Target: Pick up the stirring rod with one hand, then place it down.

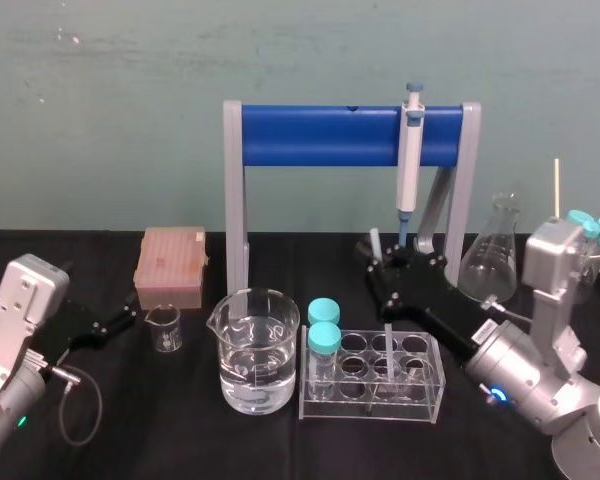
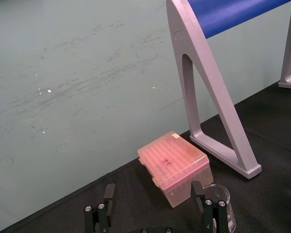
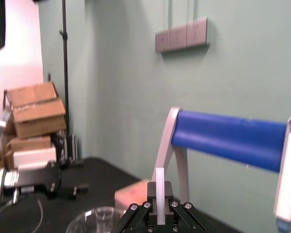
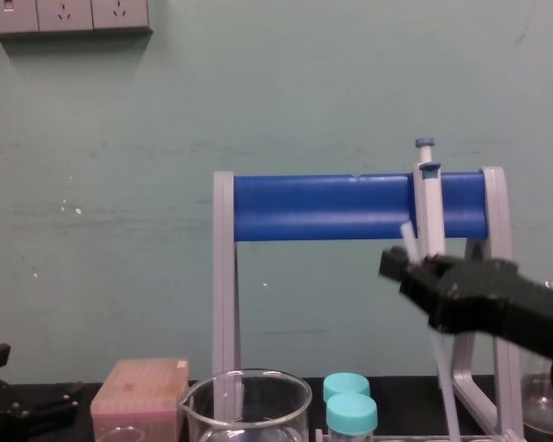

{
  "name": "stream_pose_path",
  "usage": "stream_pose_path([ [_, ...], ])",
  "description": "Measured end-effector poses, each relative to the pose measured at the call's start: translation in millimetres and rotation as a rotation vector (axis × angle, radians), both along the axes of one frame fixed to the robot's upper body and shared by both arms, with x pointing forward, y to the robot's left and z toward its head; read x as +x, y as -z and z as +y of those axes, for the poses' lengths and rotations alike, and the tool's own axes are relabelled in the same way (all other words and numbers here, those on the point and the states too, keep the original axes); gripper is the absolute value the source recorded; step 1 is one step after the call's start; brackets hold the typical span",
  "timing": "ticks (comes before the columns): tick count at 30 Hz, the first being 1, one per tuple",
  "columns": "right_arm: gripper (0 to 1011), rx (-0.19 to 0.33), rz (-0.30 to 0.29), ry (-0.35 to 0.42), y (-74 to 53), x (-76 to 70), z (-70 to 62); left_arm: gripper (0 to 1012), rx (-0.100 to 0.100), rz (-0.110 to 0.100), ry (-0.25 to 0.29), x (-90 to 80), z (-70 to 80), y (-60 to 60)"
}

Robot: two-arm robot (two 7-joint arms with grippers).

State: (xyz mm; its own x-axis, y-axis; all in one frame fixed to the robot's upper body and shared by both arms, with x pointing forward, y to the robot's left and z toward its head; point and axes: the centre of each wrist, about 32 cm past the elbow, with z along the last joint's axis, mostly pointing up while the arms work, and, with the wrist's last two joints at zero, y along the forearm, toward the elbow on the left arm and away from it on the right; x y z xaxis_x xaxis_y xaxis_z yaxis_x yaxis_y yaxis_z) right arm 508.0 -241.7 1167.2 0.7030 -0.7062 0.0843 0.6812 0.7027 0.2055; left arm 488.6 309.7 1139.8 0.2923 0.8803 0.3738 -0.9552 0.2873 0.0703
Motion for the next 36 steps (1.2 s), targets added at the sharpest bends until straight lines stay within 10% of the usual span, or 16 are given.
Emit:
stream_pose_path([
  [17, 70, 0.211, -0.238, 0.055, -73.7, 12.0, -17.8, 1000, 0.0, 0.0, 0.0, 0.0, 0.0, 0.0],
  [36, 70, 0.182, -0.211, 0.046, -78.0, 9.7, -24.7, 1000, 0.0, 0.0, 0.0, 0.0, 0.0, 0.0],
])
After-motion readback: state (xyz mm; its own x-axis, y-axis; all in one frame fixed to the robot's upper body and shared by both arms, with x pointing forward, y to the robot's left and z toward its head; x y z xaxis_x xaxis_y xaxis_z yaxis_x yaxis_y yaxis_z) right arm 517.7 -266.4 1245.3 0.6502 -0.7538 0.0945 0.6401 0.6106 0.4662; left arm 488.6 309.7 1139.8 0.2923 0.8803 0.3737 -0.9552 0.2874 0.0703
